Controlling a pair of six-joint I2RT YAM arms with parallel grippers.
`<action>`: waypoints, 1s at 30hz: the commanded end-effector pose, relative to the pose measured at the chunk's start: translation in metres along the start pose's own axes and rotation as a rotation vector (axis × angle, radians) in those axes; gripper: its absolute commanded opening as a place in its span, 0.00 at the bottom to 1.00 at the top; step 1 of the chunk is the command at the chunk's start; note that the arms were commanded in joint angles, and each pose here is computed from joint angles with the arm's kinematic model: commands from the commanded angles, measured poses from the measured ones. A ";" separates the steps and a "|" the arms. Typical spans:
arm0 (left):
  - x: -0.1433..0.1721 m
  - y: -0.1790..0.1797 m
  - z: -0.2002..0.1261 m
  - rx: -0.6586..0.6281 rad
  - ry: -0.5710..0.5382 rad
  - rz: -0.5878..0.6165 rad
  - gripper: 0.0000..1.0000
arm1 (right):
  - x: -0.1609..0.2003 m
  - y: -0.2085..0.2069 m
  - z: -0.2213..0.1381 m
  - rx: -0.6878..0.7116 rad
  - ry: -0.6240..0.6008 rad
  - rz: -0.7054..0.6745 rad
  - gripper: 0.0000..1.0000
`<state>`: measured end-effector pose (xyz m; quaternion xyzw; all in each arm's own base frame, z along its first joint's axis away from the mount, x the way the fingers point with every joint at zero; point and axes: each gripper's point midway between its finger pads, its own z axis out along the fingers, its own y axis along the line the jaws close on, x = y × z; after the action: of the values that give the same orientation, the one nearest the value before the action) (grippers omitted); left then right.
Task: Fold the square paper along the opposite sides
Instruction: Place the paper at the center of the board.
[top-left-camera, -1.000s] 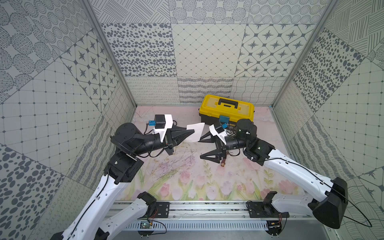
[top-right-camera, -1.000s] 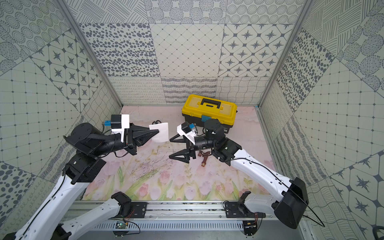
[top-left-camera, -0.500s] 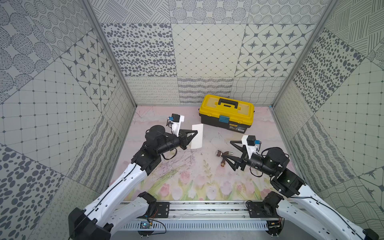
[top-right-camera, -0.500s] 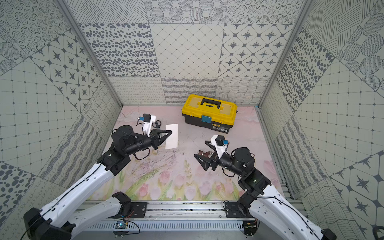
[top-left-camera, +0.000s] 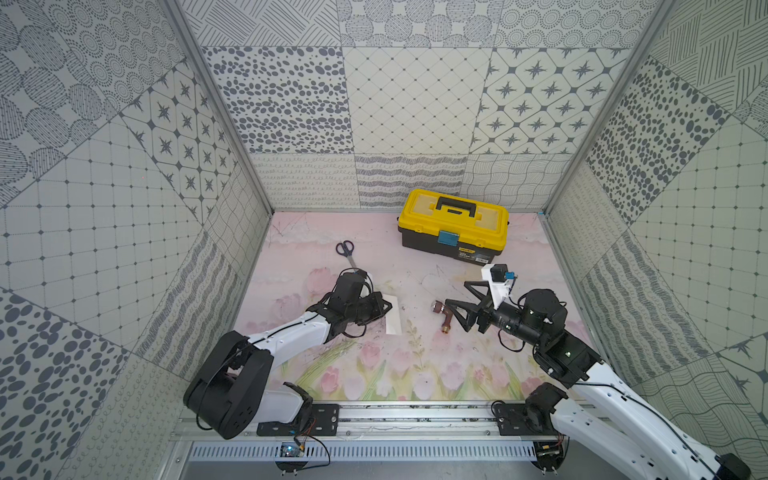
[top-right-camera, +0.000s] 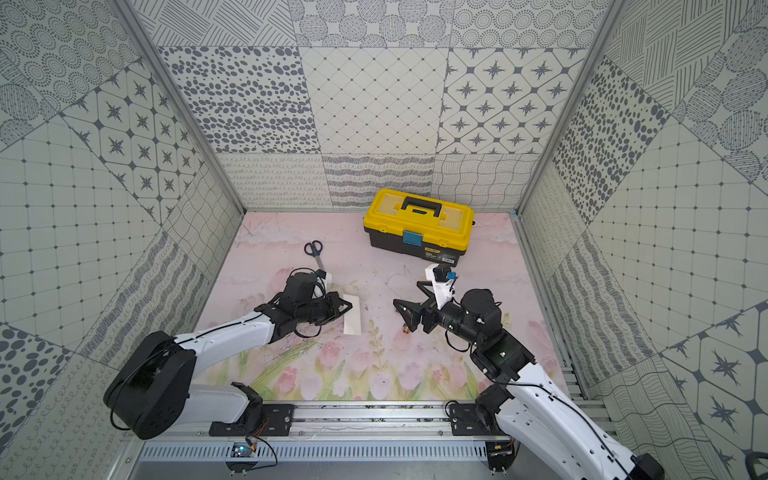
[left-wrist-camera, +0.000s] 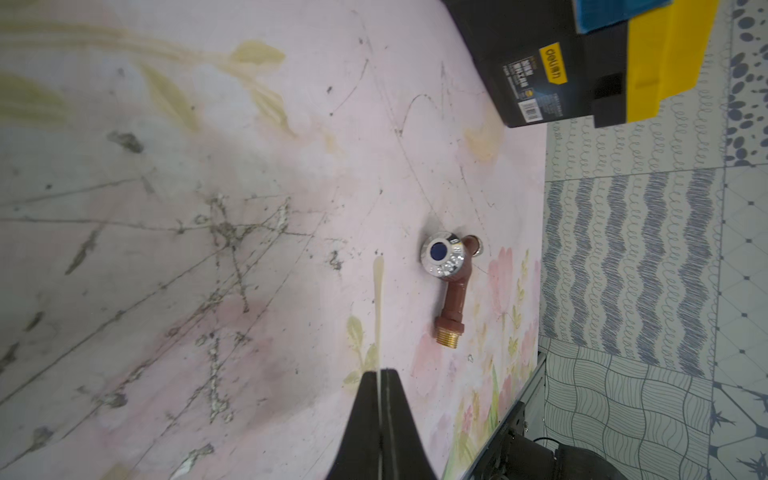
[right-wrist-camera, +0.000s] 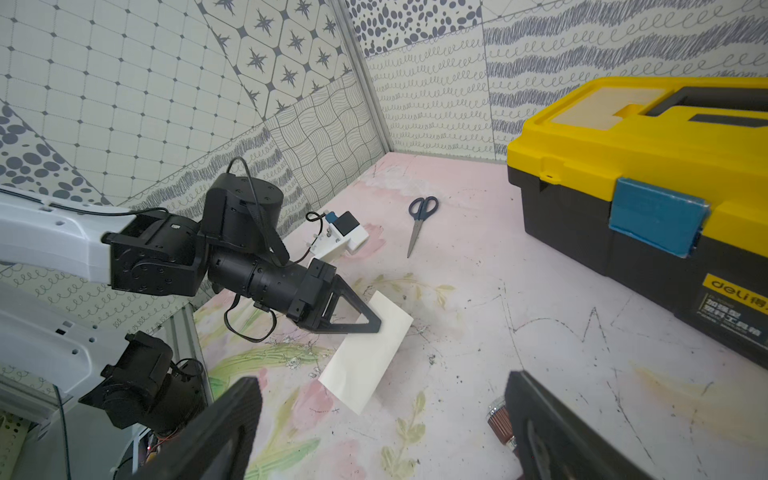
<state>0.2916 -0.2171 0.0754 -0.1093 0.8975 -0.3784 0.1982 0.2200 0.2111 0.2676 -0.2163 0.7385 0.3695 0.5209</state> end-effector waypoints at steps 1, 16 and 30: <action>-0.013 0.015 0.009 -0.022 -0.094 -0.028 0.00 | -0.013 0.001 0.001 -0.001 -0.036 -0.005 0.97; -0.005 0.070 0.012 -0.285 -0.074 -0.006 0.98 | -0.012 -0.002 0.020 -0.030 -0.002 -0.002 0.97; -0.041 0.113 -0.123 -0.973 -0.349 0.056 0.98 | -0.014 -0.013 0.018 0.008 0.000 -0.021 0.97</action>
<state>0.3057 -0.1350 0.0657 -0.1989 0.9385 -0.1106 0.2598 0.2396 0.2164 0.2497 -0.2162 0.7585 0.3645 0.4950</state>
